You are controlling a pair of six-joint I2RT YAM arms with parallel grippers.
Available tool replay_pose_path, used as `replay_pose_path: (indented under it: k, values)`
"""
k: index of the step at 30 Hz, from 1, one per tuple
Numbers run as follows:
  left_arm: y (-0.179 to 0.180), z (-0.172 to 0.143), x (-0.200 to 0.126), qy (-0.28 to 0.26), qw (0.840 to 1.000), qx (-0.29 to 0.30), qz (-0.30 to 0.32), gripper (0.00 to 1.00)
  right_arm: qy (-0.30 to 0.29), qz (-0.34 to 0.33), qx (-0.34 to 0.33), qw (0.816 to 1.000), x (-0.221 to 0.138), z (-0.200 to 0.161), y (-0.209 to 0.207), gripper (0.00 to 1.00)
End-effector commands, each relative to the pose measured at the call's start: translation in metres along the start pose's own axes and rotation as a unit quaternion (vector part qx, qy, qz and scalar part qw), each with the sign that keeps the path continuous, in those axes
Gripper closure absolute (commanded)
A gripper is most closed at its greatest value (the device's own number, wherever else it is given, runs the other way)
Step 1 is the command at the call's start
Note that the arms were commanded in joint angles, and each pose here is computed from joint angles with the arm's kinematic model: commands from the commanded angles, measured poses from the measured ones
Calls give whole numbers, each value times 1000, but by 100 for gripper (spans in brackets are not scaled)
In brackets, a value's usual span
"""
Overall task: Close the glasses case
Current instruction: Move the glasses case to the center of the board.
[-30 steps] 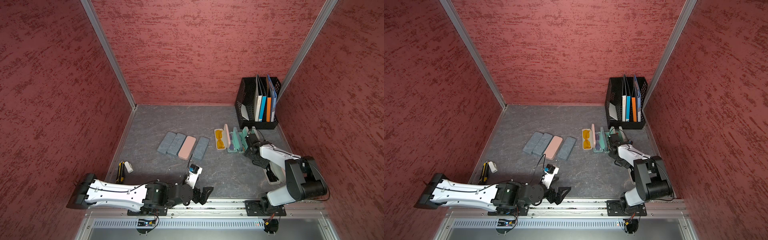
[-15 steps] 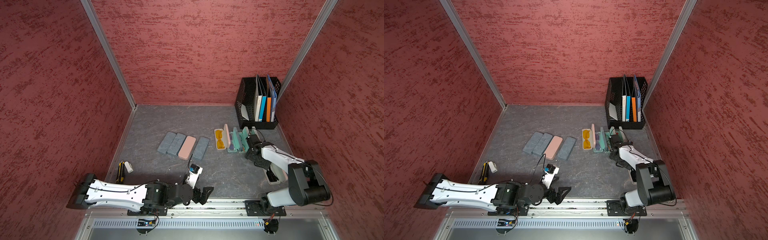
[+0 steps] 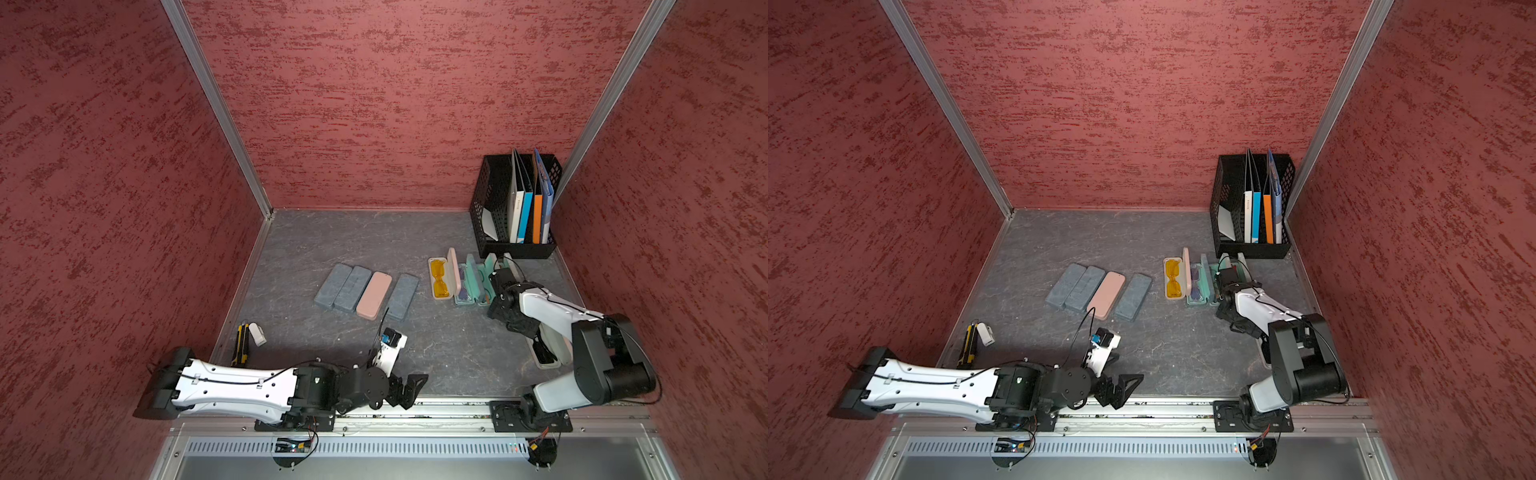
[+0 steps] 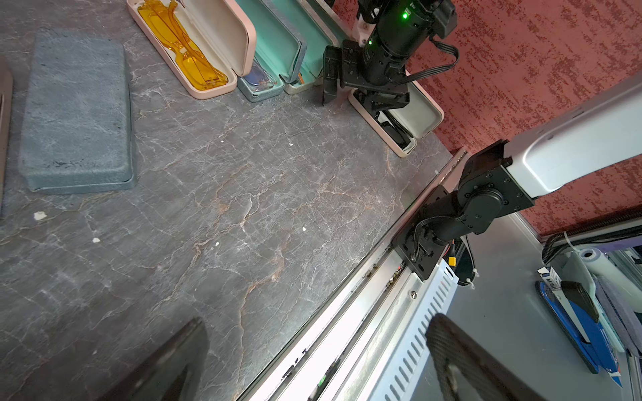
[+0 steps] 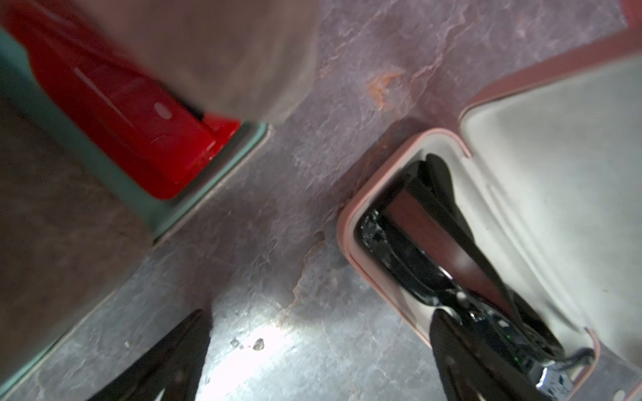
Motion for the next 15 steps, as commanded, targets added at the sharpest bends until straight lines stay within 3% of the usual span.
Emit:
replay_pose_path:
  k: [1, 9, 15]
  values:
    - [-3, 8, -1, -6, 1000, 2, -5, 0, 19, 37, -5, 999, -6, -8, 12, 2]
    - [-3, 8, 1, -2, 1000, -1, -4, 0, 28, 81, -15, 996, -14, -28, 33, 3]
    - [-3, 4, 4, 3, 1000, -2, -8, 0, -17, 140, -35, 989, -45, -10, 37, 1]
Point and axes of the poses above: each gripper's point midway between its finger pads, its own x axis out along the fingers, its own y axis along the line the jaws close on, z = x × y, the point moved 2 cm from there along -x, back along the fingers, and after that the axes turned 11 degrees about x, right-handed, at the moved point
